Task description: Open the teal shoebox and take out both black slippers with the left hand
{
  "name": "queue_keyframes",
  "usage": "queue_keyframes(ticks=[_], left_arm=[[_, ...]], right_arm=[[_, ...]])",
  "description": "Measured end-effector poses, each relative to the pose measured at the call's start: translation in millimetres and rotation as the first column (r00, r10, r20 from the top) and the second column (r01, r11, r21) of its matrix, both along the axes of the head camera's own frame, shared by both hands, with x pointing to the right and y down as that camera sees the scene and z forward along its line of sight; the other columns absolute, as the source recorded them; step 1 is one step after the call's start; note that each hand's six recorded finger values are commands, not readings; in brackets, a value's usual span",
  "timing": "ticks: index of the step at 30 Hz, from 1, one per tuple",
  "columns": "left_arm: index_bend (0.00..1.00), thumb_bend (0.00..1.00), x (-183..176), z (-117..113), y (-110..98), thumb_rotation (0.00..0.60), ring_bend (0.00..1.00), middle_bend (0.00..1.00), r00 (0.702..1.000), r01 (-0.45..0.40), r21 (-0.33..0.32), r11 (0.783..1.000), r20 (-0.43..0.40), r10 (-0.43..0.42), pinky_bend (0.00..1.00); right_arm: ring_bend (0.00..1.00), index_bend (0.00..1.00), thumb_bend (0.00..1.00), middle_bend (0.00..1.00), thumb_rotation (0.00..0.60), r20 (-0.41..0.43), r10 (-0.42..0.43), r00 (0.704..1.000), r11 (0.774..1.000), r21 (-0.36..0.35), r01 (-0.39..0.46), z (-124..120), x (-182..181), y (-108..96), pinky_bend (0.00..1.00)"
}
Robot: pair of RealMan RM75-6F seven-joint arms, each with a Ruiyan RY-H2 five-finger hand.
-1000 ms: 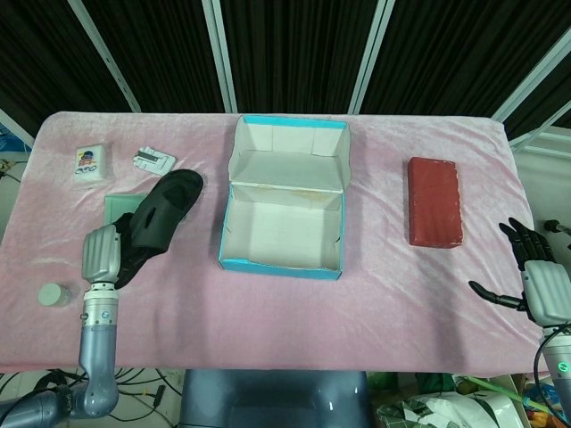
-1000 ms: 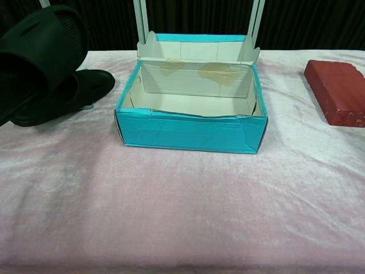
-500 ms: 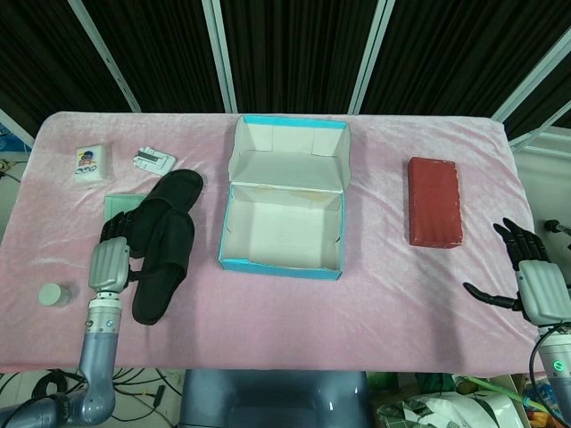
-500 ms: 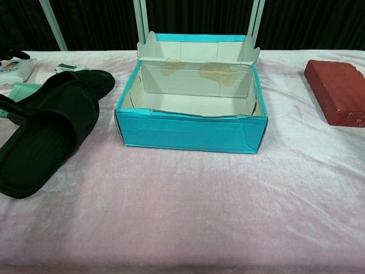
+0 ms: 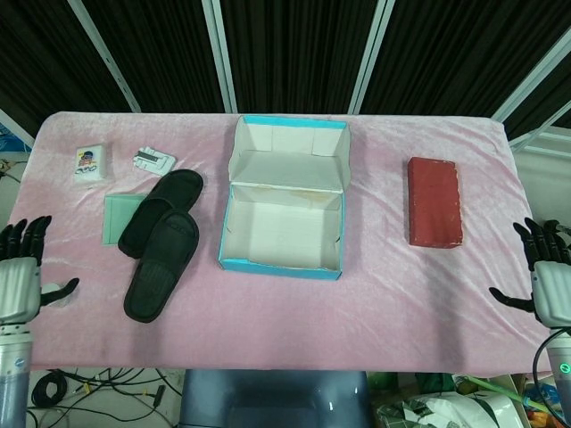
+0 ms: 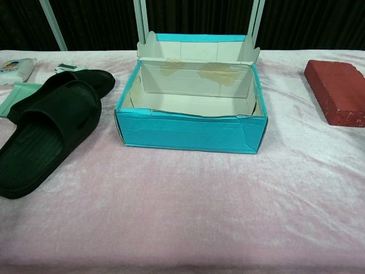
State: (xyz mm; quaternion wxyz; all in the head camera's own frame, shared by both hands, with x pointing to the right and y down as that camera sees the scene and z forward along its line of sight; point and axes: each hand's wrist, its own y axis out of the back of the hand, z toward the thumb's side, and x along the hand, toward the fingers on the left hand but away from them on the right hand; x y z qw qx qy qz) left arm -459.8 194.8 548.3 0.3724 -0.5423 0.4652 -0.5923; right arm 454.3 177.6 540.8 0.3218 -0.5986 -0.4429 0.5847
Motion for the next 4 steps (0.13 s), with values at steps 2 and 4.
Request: queue_keyframes(ticks=[2, 4], left_arm=[[0.06, 0.0, -11, -13, 18, 0.6, 0.0, 0.1, 1.0, 0.024, 0.001, 1.0, 0.009, -0.025, 0.0], [0.07, 0.0, -17, -24, 38, 0.6, 0.0, 0.1, 0.999, 0.041, -0.006, 0.999, -0.002, -0.041, 0.0]], right_arm=[[0.0, 0.0, 0.0, 0.0, 0.6, -0.031, 0.001, 1.0, 1.0, 0.004, -0.001, -2, 0, 9, 0.05], [0.0, 0.0, 0.0, 0.0, 0.6, -0.046, 0.007, 0.999, 1.0, 0.01, -0.007, -5, 0, 18, 0.05]])
